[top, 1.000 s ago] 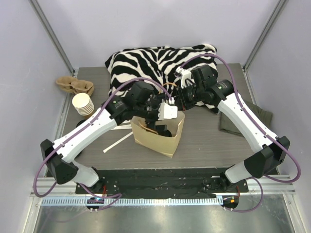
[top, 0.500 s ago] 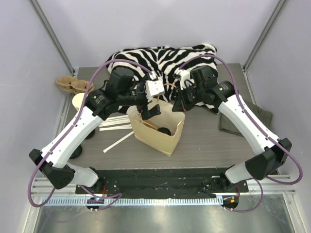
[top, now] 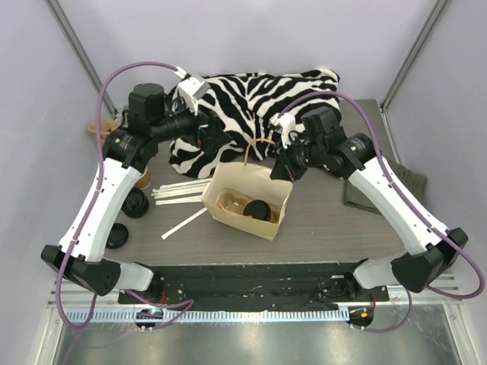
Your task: Pack the takeout coffee
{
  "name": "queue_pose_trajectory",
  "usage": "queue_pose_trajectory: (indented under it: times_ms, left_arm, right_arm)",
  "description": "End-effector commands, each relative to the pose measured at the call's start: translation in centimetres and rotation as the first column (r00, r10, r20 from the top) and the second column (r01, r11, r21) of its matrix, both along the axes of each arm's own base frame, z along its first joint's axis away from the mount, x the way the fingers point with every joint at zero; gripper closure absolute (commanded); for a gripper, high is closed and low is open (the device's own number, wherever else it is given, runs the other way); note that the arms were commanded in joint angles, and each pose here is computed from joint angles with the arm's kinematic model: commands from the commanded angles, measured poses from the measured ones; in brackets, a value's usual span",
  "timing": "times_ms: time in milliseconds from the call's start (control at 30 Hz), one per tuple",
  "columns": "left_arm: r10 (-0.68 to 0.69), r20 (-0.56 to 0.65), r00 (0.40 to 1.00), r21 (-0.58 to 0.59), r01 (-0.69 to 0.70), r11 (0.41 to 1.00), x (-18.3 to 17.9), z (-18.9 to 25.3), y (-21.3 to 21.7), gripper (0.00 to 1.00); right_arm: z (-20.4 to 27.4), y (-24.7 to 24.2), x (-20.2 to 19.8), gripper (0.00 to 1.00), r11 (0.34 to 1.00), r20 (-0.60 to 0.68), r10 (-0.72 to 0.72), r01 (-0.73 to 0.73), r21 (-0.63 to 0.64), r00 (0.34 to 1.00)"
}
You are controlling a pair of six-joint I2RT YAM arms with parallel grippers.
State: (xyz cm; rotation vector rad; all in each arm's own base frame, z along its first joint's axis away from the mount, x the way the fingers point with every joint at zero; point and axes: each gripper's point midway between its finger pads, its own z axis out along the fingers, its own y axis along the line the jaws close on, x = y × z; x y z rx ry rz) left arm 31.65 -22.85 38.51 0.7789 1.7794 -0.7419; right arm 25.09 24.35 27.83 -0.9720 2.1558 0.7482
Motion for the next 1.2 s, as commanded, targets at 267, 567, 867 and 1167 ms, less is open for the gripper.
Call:
queue_pose_trajectory:
  times_ms: [267,567,867,1167]
  left_arm:
    - [0.078,-0.194,0.978,0.229,-0.032,0.973,-4.5,-10.3,8.3,0.06]
    - [0.025,-0.287,0.958,0.501,0.128,0.856,-10.6,-20.3,12.6,0.17]
    - [0.093,-0.307,0.947,0.641,0.133,0.756,-11.7,-25.4,15.5,0.19]
    - [0.124,-0.310,0.943,0.660,0.120,0.741,-11.2,-27.4,15.3,0.19]
  right_arm:
    - [3.1,0.0,-4.1,0.99,0.997,0.188,0.076,-0.073,-0.023,0.979]
    - [3.2,-0.4,-5.5,0.99,0.999,0.206,0.034,-0.027,-0.036,0.978]
    - [3.7,-0.8,-6.7,0.99,0.995,0.241,0.088,-0.073,-0.070,0.966]
    - [3.1,-0.7,-9.1,0.99,0.964,0.330,0.247,-0.196,-0.179,0.911]
